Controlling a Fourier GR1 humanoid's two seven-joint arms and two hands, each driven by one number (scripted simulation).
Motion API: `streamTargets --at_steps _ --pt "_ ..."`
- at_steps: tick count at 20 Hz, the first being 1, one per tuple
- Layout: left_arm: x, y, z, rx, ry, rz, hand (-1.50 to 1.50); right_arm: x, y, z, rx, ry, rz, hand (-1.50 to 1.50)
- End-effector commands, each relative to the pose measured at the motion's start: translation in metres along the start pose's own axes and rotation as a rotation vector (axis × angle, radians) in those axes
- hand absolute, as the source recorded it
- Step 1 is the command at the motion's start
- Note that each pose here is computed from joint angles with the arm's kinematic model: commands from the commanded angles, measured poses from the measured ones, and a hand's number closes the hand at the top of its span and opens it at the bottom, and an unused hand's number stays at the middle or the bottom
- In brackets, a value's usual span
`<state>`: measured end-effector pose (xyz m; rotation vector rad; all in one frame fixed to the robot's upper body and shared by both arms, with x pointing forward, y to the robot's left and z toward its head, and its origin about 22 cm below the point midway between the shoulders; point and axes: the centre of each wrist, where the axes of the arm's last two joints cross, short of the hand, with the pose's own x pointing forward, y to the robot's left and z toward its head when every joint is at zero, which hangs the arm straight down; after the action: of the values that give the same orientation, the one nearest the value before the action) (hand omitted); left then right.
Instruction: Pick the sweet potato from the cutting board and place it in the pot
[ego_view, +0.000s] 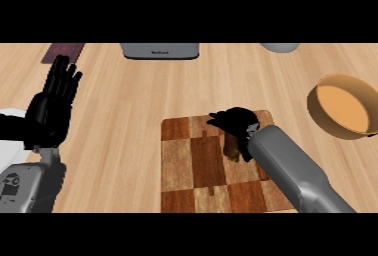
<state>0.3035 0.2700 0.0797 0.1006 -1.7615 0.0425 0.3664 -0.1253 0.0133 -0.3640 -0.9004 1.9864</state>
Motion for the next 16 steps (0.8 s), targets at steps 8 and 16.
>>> streamTargets --at_steps 8,16 --pt "0.001 -0.005 0.0 0.006 -0.005 0.016 0.0 0.03 0.039 -0.02 0.009 -0.177 0.079 1.5" --pt "0.0 0.015 -0.007 0.021 -0.001 0.011 0.0 0.035 0.006 -0.001 -0.188 -0.122 0.204 1.5"
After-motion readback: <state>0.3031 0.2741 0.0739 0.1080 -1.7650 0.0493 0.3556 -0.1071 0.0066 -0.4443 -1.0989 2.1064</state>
